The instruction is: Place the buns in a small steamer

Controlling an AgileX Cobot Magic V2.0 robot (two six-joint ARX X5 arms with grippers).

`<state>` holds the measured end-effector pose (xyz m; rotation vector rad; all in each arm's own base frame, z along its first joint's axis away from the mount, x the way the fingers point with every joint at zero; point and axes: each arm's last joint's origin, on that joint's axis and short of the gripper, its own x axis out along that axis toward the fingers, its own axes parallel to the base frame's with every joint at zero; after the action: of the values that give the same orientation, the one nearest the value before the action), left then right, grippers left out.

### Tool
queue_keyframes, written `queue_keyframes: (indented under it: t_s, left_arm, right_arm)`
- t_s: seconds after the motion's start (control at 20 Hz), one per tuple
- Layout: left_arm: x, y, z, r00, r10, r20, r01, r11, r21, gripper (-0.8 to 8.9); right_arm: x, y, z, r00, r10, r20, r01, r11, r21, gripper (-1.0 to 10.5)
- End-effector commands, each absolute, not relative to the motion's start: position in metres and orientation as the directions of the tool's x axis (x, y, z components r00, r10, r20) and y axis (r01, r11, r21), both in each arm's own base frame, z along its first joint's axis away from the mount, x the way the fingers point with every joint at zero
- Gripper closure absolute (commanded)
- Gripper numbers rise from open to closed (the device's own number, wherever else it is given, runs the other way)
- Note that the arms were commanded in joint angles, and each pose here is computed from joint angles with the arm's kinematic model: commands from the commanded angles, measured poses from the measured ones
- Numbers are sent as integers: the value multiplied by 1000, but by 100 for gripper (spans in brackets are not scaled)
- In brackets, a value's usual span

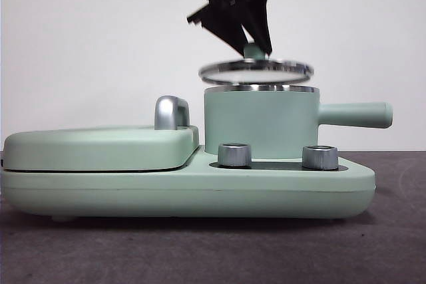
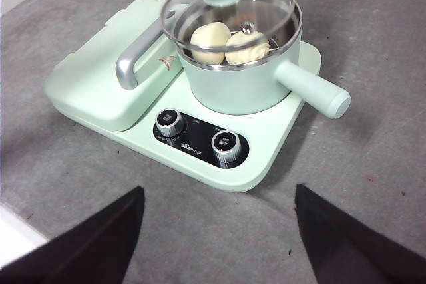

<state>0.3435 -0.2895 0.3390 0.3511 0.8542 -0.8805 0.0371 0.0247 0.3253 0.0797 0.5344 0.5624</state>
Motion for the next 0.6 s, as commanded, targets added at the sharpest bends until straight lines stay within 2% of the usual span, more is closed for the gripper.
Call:
queue_keyframes:
  t_s: [0.05, 0.6]
  left_arm:
    - [346, -300, 337, 347, -559, -753, 809, 585, -61, 796]
    - [353, -308, 315, 311, -539, -783, 811, 579, -76, 795]
  right_arm:
    - [37, 25, 328, 719, 531, -448, -484, 845, 225, 591]
    - [37, 25, 328, 719, 531, -448, -484, 846, 225, 591]
